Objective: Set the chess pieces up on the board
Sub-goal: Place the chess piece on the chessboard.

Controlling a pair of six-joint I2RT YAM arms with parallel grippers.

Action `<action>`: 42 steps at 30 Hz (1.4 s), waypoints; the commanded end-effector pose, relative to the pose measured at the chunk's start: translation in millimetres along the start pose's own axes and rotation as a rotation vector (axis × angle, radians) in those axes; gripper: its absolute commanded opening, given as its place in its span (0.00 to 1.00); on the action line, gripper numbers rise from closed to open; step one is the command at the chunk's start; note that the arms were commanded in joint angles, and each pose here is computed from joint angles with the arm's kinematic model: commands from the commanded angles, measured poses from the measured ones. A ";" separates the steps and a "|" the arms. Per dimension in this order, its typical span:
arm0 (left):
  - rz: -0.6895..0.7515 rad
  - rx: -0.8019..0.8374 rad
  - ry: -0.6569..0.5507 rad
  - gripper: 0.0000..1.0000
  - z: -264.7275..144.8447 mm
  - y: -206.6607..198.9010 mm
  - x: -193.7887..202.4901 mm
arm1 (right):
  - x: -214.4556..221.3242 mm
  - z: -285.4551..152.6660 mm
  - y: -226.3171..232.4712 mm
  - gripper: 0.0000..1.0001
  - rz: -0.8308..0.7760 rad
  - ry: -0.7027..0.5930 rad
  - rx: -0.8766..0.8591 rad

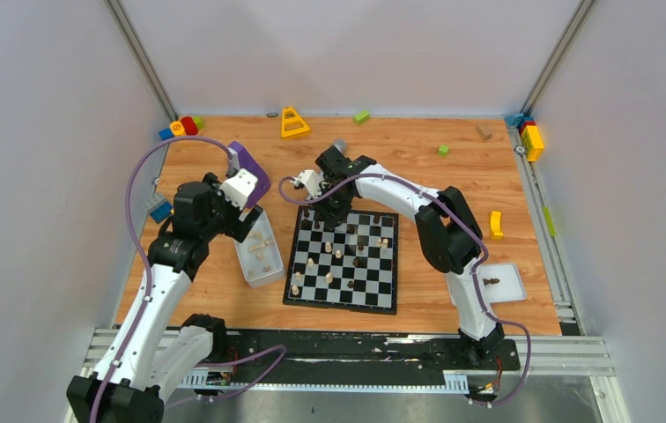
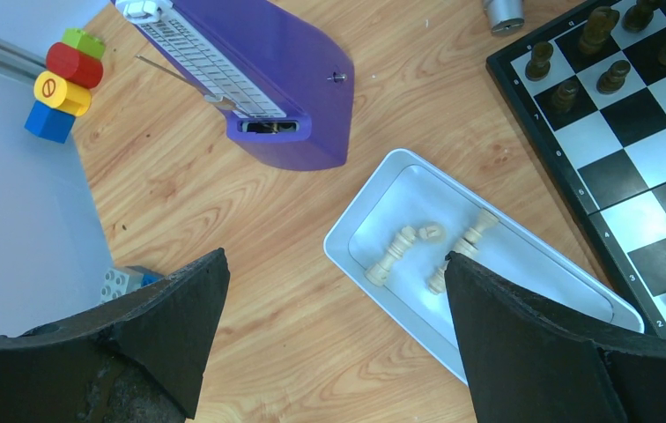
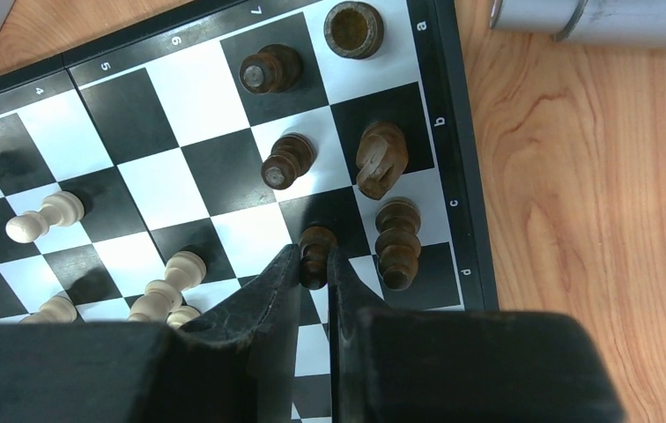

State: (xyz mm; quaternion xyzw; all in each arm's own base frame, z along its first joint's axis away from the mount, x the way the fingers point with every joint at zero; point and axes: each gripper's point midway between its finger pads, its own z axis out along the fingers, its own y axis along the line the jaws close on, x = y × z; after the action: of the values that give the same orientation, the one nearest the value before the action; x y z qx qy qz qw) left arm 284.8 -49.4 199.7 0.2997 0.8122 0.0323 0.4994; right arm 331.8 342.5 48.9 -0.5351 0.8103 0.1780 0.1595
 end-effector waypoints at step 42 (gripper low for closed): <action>-0.011 -0.018 -0.041 1.00 -2.0 3.4 -7.0 | 46.3 -89.9 44.5 0.45 0.003 -0.076 0.018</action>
State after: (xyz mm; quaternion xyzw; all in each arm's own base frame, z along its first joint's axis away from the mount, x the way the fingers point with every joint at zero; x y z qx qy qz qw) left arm 283.8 -49.3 198.0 0.2998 0.8125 0.0318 0.4990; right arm 288.8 287.0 109.0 -0.5247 0.8113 0.1632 0.1997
